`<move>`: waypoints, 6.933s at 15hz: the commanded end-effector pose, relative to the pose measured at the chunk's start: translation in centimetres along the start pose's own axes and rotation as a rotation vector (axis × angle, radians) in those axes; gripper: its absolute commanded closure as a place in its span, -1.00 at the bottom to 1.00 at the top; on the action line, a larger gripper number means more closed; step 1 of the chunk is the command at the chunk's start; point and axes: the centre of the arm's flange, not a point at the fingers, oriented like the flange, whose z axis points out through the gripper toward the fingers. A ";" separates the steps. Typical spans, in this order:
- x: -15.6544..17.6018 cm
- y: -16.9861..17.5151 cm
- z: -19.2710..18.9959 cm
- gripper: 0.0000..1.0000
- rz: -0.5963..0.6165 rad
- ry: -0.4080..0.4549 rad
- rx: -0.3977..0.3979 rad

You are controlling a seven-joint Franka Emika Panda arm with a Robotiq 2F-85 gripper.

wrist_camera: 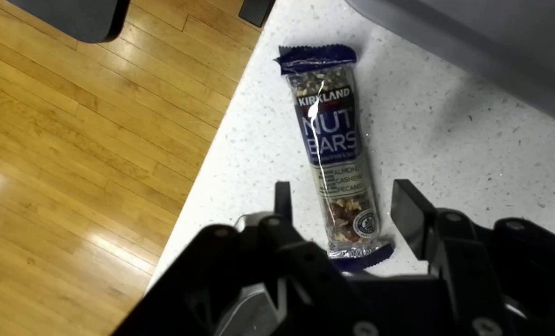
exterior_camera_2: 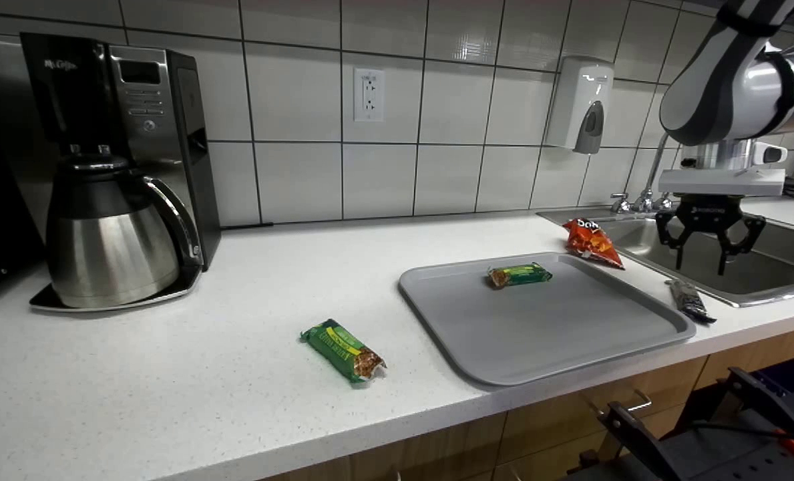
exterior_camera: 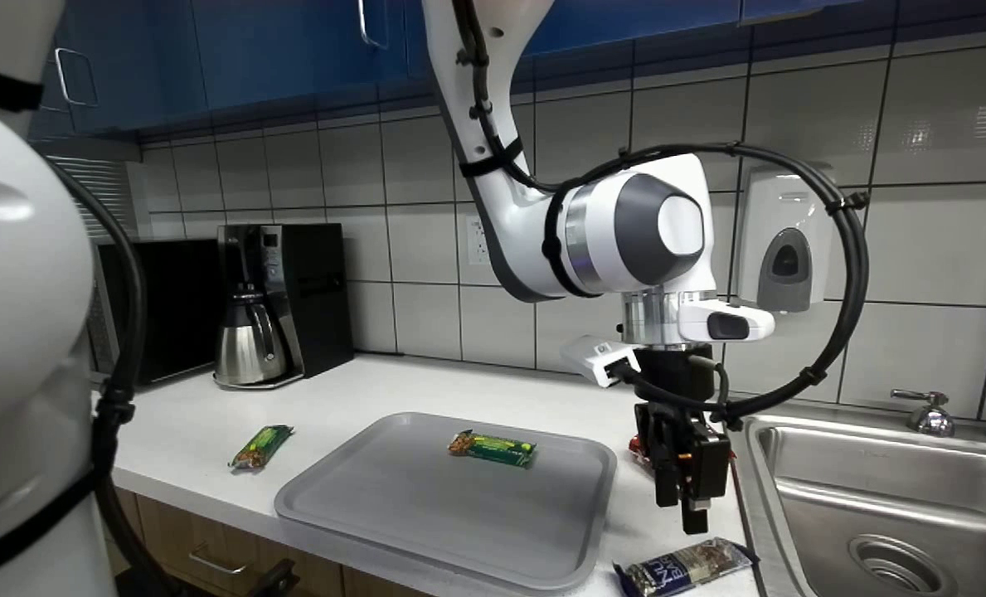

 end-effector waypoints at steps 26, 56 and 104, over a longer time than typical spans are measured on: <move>0.3 -0.8 -1.0 -1.00 -0.032 0.028 0.001; -14.3 -13.6 -5.8 -1.00 0.028 0.185 0.038; -17.4 -25.2 -0.1 -1.00 0.250 0.209 0.090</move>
